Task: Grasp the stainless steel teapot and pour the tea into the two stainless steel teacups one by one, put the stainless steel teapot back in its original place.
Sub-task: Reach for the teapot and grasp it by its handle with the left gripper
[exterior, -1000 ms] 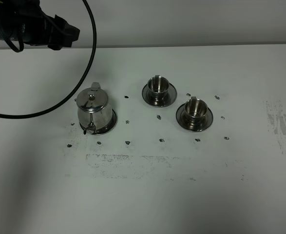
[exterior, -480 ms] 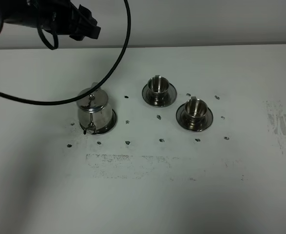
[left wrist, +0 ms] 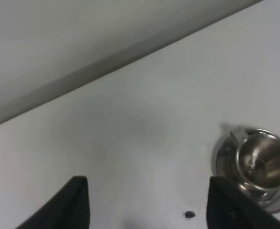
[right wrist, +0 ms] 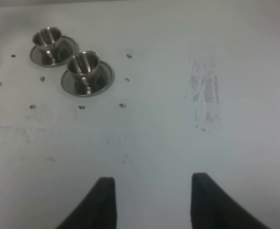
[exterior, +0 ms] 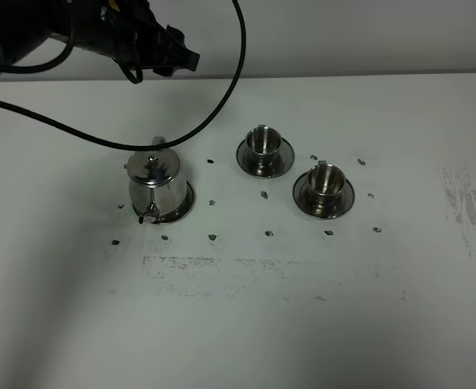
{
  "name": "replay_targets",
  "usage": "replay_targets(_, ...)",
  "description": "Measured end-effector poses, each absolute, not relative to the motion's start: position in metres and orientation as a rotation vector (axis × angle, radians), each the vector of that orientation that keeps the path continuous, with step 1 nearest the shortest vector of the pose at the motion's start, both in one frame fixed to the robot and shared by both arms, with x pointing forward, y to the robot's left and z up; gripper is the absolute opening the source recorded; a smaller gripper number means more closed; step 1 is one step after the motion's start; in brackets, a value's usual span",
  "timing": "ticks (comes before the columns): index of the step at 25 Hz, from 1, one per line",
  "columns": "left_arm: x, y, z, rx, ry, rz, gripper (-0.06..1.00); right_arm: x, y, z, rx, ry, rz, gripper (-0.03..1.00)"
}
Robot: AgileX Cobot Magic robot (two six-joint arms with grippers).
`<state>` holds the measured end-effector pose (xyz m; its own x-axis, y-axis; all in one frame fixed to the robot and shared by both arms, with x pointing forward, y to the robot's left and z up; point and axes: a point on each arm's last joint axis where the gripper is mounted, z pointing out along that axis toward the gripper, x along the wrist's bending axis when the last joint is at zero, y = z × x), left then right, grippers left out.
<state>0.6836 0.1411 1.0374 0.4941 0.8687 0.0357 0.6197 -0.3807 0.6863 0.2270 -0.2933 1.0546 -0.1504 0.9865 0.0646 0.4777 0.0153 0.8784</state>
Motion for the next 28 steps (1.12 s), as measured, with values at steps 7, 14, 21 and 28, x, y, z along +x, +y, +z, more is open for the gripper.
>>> replay_targets(7, 0.688, 0.127, 0.993, 2.226, 1.294, 0.393, 0.53, 0.227, -0.293, 1.055, 1.508, 1.689, 1.073, 0.35)
replay_targets(14, 0.685, 0.132, 0.978, 2.333, 1.346, 0.371, 0.53, 0.227, -0.293, 1.055, 1.508, 1.689, 1.073, 0.35)
replay_targets(21, 0.684, 0.139, 0.972, 2.394, 1.370, 0.363, 0.53, 0.227, -0.293, 1.055, 1.508, 1.689, 1.073, 0.35)
replay_targets(28, 0.687, 0.146, 0.962, 2.425, 1.396, 0.350, 0.53, 0.227, -0.293, 1.055, 1.508, 1.689, 1.073, 0.35)
